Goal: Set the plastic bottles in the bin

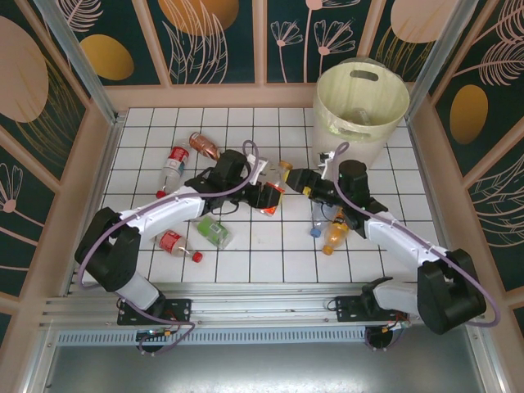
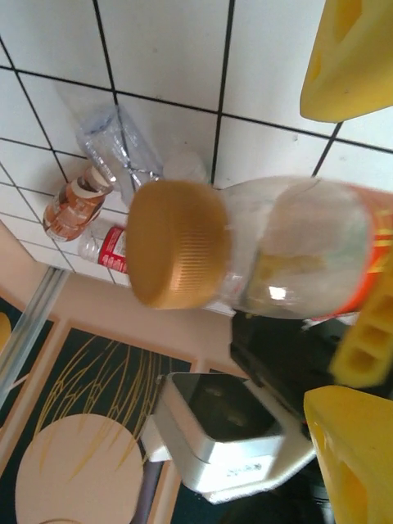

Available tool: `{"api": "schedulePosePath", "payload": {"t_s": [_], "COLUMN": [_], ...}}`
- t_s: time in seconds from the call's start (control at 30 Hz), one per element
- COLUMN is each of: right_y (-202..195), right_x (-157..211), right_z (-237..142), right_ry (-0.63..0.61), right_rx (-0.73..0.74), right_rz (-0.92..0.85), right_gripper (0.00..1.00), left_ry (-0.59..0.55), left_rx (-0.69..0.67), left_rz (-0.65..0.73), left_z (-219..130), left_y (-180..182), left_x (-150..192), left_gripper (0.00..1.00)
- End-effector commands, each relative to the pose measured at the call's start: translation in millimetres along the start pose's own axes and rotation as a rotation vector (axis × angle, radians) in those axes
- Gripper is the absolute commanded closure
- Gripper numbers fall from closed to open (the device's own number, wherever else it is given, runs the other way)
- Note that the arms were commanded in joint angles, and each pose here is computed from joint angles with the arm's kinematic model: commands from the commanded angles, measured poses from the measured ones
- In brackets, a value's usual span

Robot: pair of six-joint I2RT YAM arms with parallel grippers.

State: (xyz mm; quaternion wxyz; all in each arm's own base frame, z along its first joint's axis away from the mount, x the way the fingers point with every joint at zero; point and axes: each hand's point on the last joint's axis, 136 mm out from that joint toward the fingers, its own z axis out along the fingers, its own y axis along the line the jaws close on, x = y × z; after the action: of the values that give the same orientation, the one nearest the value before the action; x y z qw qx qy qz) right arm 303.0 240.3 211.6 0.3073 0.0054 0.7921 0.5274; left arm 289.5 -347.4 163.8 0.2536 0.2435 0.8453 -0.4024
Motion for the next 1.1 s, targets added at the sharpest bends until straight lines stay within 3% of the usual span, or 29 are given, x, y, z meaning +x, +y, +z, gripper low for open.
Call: {"api": "schedulePosePath", "payload": {"t_s": [0.0, 0.1, 0.33, 0.73, 0.9, 1.07], "right_y": [21, 22, 25, 25, 29, 40], "right_x": [-20, -23, -28, -30, -33, -44], "right_z": [4, 6, 10, 6, 4, -1], "right_ry": [-0.057, -0.069, -0.07, -0.081, -0.088, -0.107], "right_rx": [-0.052, -0.057, -0.057, -0.036, -0.037, -0.018], "right_rz": [-0.044, -0.056, -0.073, -0.088, -0.1, -0.151], "right_gripper": [0.17, 0.2, 0.37, 0.52, 0.53, 0.52], "left_ry": [-0.048, -0.038, -0.029, -0.034, -0.044, -0.067], "left_rx": [0.084, 0.102, 0.115, 0.128, 0.127, 0.128], "left_rz": [0.022, 0.024, 0.03, 0.033, 0.035, 0.055], "left_z": [-1, 1, 4, 5, 4, -3], "left_y": [-20, -26, -31, -36, -37, -42], "left_x": [-11, -9, -4, -5, -7, -13], "left_gripper": [0.5, 0.49, 0.48, 0.43, 0.3, 0.07]}}
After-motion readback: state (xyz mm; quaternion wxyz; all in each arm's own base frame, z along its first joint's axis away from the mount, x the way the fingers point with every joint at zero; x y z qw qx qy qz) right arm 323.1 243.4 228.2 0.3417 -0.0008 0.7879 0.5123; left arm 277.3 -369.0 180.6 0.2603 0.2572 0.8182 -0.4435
